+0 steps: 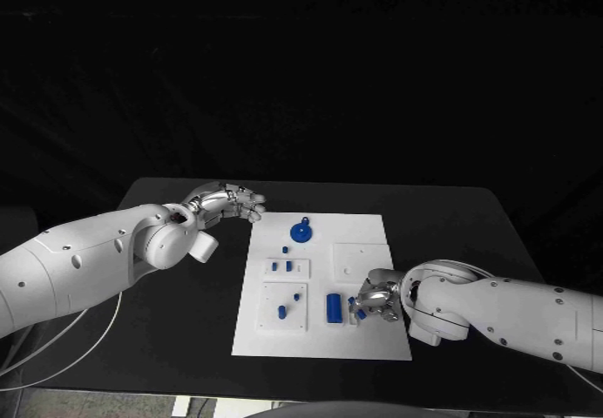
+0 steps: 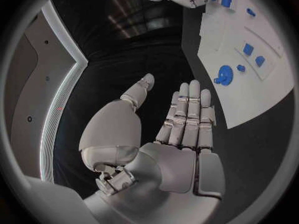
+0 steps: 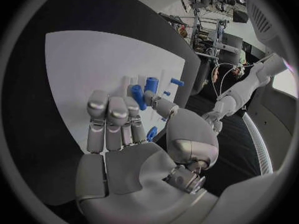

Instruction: Assemble the parts on the task board

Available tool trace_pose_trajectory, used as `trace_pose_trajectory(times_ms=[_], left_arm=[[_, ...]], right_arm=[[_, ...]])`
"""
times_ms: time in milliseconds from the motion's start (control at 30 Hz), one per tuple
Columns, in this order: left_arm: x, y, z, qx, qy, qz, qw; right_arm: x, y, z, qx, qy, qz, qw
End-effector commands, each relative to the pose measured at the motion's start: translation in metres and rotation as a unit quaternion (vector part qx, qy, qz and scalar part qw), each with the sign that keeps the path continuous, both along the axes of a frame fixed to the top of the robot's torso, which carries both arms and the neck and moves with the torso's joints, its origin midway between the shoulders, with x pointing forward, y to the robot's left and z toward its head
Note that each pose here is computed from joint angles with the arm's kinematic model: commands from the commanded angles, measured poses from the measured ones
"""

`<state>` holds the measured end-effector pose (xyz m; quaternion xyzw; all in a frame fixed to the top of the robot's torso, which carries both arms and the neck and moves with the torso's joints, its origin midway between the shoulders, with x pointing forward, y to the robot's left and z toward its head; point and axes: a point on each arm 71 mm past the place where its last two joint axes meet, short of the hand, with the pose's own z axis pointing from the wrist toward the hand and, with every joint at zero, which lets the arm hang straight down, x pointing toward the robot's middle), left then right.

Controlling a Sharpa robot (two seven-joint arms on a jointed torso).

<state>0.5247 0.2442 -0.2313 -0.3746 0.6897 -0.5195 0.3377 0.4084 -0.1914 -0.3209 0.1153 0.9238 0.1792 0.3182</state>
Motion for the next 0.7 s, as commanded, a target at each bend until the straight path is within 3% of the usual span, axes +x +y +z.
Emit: trace_pose_trajectory(times_ms=[33,700], left_arm=[[-0.0006,-0.0028,0.0009,-0.004,-0.001,-0.009,1.000],[-0.0007,-0.0016,0.0007,-0.003,0.001,-0.009,1.000]], right_arm=[[-0.0015,0.0003,-0.0013,-0.018,0.003,0.020,1.000],[-0.0058,-0.0083,0.0002,-0.028,0.005,0.024,0.999]])
